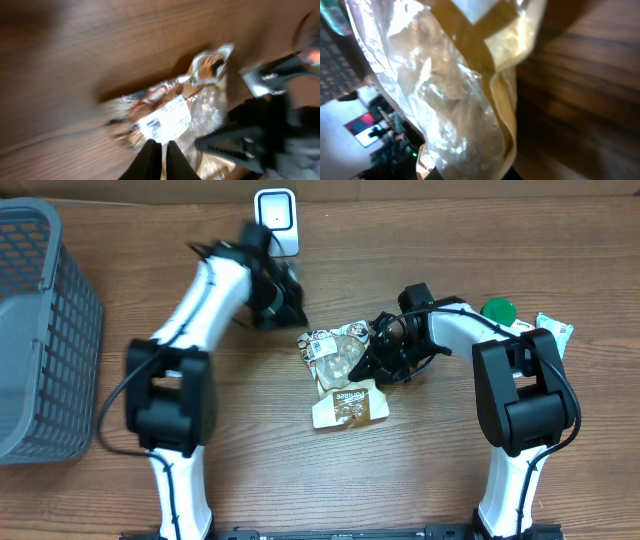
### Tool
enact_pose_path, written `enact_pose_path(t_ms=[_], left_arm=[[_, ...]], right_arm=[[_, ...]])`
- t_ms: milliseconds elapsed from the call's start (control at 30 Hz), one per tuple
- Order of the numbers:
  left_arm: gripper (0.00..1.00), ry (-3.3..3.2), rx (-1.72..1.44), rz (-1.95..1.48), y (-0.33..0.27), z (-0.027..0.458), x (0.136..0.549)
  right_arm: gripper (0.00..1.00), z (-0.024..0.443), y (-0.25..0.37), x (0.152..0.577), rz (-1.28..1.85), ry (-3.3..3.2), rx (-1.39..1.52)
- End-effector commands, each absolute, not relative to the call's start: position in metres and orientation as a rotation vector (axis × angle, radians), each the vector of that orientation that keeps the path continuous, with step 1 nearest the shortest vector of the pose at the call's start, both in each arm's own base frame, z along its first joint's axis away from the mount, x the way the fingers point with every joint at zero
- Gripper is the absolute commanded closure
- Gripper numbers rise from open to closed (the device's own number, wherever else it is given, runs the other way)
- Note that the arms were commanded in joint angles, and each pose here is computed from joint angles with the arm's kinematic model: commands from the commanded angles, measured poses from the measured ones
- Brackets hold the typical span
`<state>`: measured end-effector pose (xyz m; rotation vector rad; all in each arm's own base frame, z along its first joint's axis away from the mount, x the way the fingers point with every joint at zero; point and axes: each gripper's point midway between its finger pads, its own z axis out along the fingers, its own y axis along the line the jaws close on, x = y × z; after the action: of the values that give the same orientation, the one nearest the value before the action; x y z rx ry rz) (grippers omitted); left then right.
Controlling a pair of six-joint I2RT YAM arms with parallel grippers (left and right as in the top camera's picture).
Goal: Scan the item barcode
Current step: 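Retract the left arm and lift the bag toward the scanner, then hold the bag's barcode in front of the scanner window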
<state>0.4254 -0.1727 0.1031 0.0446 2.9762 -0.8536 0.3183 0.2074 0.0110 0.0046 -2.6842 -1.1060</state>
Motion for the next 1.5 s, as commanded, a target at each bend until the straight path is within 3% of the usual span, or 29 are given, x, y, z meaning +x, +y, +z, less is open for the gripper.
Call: enact_pose_path(t_ms=[0, 67, 300, 433, 533, 600, 667, 767, 967, 1200, 1467], left_arm=[[0.91, 2.787, 0.054, -0.744, -0.132, 0.191, 0.444], [0.91, 2.793, -0.040, -0.660, -0.098, 0.210, 0.439], [0.88, 2.816, -0.313, -0.483, -0.009, 0.222, 0.422], [0.80, 2.820, -0.421, -0.446, 0.022, 0.219, 0.417], [0.59, 2.812, -0.460, -0.426, 0.035, 0.218, 0.416], [0.35, 2.812, -0.468, -0.416, 0.038, 0.218, 0.415], [0.18, 2.819, -0.478, -0.369, 0.044, 0.217, 0.414], [0.00, 2.841, -0.496, -0.269, 0.055, 0.213, 0.409], [0.01, 2.860, -0.518, -0.130, 0.070, 0.210, 0.404], [0.00, 2.860, -0.518, -0.127, 0.071, 0.210, 0.404], [0.00, 2.859, -0.519, -0.127, 0.071, 0.210, 0.404]], right_arm=[[0.92, 0.028, 0.194, 0.340, -0.999, -2.845, 0.159], [0.96, 0.053, 0.196, 0.348, -1.024, -2.889, 0.238], [0.96, 0.150, 0.201, 0.373, -1.133, -3.108, 0.444], [0.96, 0.211, 0.204, 0.371, -1.243, -3.202, 0.535], [0.96, 0.253, 0.204, 0.362, -1.322, -3.255, 0.532], [0.96, 0.276, 0.205, 0.352, -1.398, -3.262, 0.547], [0.96, 0.298, 0.208, 0.339, -1.500, -3.237, 0.610], [0.96, 0.325, 0.211, 0.321, -1.620, -3.201, 0.683], [0.96, 0.354, 0.212, 0.301, -1.737, -3.177, 0.767], [0.96, 0.352, 0.211, 0.306, -1.707, -3.208, 0.698], [0.96, 0.346, 0.224, 0.357, -1.310, -3.450, 0.628]])
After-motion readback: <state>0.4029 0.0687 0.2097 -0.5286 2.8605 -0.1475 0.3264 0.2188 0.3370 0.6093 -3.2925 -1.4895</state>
